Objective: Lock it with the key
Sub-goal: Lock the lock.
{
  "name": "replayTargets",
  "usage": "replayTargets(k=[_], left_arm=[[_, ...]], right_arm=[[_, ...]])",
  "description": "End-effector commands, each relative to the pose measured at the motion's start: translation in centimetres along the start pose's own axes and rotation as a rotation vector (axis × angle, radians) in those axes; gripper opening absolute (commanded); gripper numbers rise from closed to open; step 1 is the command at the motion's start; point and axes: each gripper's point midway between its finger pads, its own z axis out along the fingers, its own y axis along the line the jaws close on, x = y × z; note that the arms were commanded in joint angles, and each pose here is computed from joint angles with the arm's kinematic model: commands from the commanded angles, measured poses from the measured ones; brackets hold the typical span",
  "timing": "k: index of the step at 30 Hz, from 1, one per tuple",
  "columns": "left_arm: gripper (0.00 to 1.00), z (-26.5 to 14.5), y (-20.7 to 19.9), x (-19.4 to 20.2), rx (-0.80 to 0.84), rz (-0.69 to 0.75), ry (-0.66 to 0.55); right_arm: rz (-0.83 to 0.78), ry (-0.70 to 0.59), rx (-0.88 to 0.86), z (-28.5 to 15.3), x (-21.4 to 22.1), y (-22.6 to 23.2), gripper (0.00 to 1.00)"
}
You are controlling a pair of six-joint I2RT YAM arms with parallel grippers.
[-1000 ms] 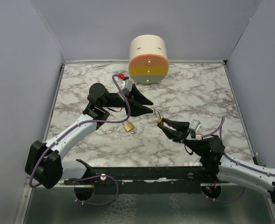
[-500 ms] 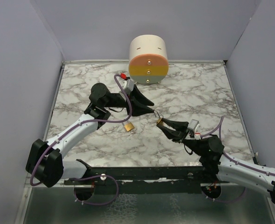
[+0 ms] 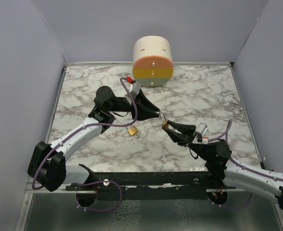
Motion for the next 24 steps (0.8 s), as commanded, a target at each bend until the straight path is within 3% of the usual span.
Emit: replayTargets(k=[1,9,15,24], left_arm=[[0.32,0.4,-0.4,0.0,0.027,0.011,-0.001],[0.3,0.7,-0.6,-0.1,0.035,0.017,-0.004],[0.15,0.8,-0.7,0.1,0.044,0.01,0.002],[0.02,1.1,-0.6,-0.7,0.032,-0.053,-0.011]], right_arm=[[0.002,-0.073,0.041,0.8,-2.4,-0.9,0.01],[0.012,-0.06,0.035,0.9,-1.9,-0.7,0.01],[0.013,-0.064,0.047,0.9,-2.1,-0.9,0.01],[-0.056,-0.039,0.067,1.8,-2.4,-1.7,0.01]])
